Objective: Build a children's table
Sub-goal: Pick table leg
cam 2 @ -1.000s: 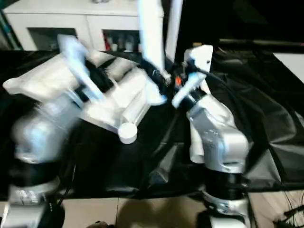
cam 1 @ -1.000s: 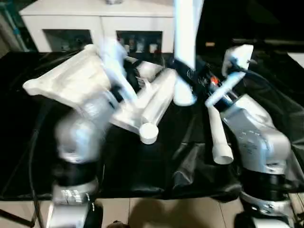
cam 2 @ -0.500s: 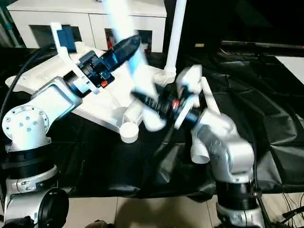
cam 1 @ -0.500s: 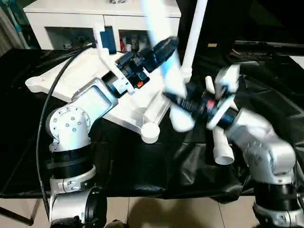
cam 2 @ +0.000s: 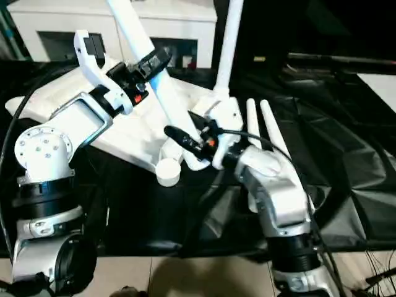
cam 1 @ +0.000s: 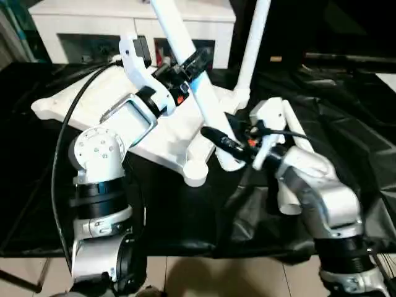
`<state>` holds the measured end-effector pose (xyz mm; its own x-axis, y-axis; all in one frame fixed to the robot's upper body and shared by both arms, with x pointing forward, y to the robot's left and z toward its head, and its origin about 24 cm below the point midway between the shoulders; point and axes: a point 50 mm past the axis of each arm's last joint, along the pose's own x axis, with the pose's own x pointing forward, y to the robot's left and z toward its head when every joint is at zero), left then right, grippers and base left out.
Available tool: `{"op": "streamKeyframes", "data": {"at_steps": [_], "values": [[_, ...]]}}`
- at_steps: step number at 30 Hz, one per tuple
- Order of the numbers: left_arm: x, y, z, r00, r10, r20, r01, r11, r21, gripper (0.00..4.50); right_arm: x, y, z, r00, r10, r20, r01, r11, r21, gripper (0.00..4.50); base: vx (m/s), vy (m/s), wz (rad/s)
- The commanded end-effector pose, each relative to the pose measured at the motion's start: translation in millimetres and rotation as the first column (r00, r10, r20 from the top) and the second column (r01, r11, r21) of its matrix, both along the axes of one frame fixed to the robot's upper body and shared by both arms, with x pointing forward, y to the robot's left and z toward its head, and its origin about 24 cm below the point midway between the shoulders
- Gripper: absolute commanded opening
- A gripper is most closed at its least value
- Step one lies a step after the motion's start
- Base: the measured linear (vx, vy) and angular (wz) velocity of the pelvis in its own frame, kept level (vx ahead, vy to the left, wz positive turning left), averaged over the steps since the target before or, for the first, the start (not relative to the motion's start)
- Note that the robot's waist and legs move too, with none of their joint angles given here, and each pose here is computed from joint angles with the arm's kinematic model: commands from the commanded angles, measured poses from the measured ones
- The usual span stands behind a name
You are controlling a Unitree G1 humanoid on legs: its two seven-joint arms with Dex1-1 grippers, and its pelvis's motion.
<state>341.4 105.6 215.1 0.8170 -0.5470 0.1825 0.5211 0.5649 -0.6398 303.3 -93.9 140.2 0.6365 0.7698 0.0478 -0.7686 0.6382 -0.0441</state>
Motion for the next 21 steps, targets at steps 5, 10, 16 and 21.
{"op": "streamKeyframes", "data": {"at_steps": [5, 10, 16, 21], "values": [[4.0, 7.2, 1.3, 0.998, 0.048, -0.026, -0.049, 0.999, -0.015, 2.64, 2.7, -0.2, 15.3, 0.994, -0.024, 0.104, 0.022, 1.000, 0.012, 1.91, 0.000, 0.000, 0.00], [3.4, 6.8, 0.9, 0.999, 0.039, -0.031, -0.040, 0.999, -0.010, 2.22, 3.8, 0.6, 14.4, 0.994, -0.031, 0.101, 0.030, 0.999, 0.013, 1.91, 0.000, 0.000, 0.00], [1.6, 5.0, 2.3, 1.000, 0.012, -0.010, -0.012, 1.000, 0.019, 1.88, 5.1, 1.0, 14.3, 0.998, -0.021, 0.065, 0.018, 0.999, 0.049, 2.59, 0.000, 0.000, 0.00], [-3.2, 1.1, 3.2, 0.996, -0.077, 0.044, 0.072, 0.992, 0.101, 1.81, 4.8, 0.8, 15.8, 1.000, 0.018, 0.026, -0.020, 0.996, 0.090, 3.01, 0.000, 0.000, 0.00]]}}
